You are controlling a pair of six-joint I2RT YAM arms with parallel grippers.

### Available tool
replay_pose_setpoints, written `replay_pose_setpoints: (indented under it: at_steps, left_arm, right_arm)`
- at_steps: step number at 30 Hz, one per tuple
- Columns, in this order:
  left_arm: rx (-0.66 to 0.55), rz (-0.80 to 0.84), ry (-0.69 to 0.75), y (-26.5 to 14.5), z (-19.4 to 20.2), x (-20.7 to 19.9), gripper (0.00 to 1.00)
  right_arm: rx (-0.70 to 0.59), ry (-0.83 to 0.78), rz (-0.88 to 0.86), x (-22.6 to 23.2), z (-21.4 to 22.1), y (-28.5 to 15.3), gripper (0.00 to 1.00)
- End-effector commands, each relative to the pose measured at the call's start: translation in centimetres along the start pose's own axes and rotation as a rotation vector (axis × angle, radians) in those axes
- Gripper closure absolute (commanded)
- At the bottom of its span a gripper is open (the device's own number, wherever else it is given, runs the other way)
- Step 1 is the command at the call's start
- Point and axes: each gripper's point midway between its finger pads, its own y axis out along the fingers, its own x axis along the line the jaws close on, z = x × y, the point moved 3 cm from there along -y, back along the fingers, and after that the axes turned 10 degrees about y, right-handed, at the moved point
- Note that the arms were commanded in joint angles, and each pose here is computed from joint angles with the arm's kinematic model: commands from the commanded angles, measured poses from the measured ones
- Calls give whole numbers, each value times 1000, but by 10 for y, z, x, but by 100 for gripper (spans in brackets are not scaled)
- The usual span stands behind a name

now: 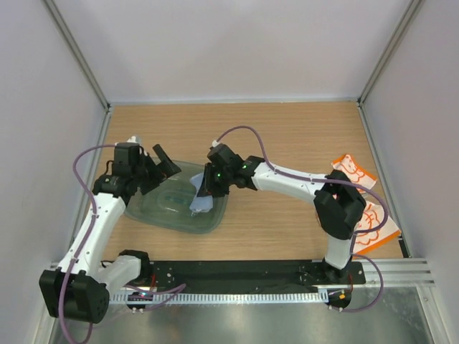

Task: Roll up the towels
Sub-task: Place the rolled towel into the container

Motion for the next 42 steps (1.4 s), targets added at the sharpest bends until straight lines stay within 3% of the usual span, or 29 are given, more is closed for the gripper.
replay_pose_setpoints:
  at_steps: [1,4,7,10,11,19,26,35,42]
  left_arm:
    - [-32,-79,74,-21,-13,11,0]
    - [-32,-89,78,-23,-11,18,0]
    - [-25,-78,69,-23,-9,22,0]
    - [-31,-91,78,-24,-12,25,0]
    - [-31,-96,77,-24,-12,26,0]
    - [1,-111,60,-20,-11,33,0]
    - [2,-106,55,-19,-12,34,0]
    - [21,-119,50,-16,-9,37,0]
    - [26,-123,48,-15,-10,37,0]
  right_arm:
    - [26,74,25,5,-2,2,99]
    - [56,106,119,-12,4,12,98]
    - [71,116,188,-25,6,19,91]
    - [89,116,237,-34,8,28,75]
    - [92,117,243,-35,9,29,65]
    - [78,70,342,-45,4,20,38]
    - [67,48,379,-45,1,8,29]
    - [29,31,367,-34,-3,-23,26]
    - [-62,-46,323,1,-6,-61,25]
